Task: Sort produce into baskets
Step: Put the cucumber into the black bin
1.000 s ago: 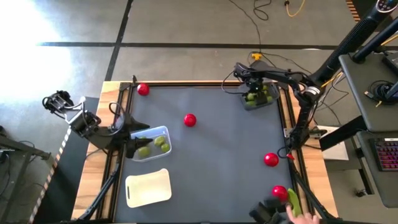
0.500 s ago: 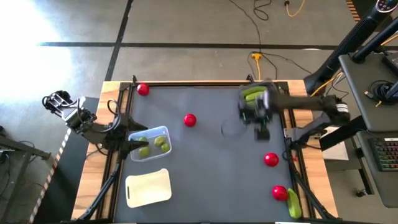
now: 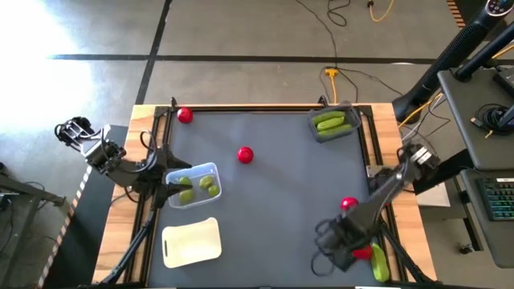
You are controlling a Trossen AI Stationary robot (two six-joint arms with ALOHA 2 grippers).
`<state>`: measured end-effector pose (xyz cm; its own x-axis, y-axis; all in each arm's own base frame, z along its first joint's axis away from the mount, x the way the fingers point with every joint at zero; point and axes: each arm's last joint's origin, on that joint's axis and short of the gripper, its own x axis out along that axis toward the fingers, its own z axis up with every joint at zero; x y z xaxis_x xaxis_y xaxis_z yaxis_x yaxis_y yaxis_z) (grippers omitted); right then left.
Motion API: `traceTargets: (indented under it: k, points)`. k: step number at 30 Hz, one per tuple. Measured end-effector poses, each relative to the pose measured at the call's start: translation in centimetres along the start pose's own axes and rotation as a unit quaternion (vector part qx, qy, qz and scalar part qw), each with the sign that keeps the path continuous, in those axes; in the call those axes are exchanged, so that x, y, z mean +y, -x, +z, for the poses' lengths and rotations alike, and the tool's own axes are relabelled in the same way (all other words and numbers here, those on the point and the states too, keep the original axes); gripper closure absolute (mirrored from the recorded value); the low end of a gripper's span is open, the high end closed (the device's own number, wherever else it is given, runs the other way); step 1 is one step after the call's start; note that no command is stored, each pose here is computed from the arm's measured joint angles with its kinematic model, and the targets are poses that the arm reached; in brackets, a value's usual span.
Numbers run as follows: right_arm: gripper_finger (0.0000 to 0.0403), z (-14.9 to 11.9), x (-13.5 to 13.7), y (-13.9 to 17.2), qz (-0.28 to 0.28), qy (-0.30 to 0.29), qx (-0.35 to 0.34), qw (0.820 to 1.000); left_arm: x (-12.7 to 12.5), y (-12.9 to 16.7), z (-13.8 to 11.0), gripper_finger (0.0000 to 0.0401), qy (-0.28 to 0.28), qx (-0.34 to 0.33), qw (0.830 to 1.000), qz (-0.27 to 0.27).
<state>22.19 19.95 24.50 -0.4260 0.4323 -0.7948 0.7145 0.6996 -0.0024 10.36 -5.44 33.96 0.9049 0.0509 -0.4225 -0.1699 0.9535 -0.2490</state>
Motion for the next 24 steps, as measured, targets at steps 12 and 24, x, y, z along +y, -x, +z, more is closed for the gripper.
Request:
traceTargets:
  k: [12,24]
  points:
    - [0.0049,0.4,1.0,-7.4,-0.074,-0.011,0.083,0.994,-0.6,-0.6,-0.3,0.0076,-0.005,0.030,0.999,-0.022]
    - [0.0070,2.1,0.0,-11.6,-0.052,-0.082,0.093,0.991,-0.9,-1.2,-0.5,0.0076,-0.008,0.040,0.999,-0.015]
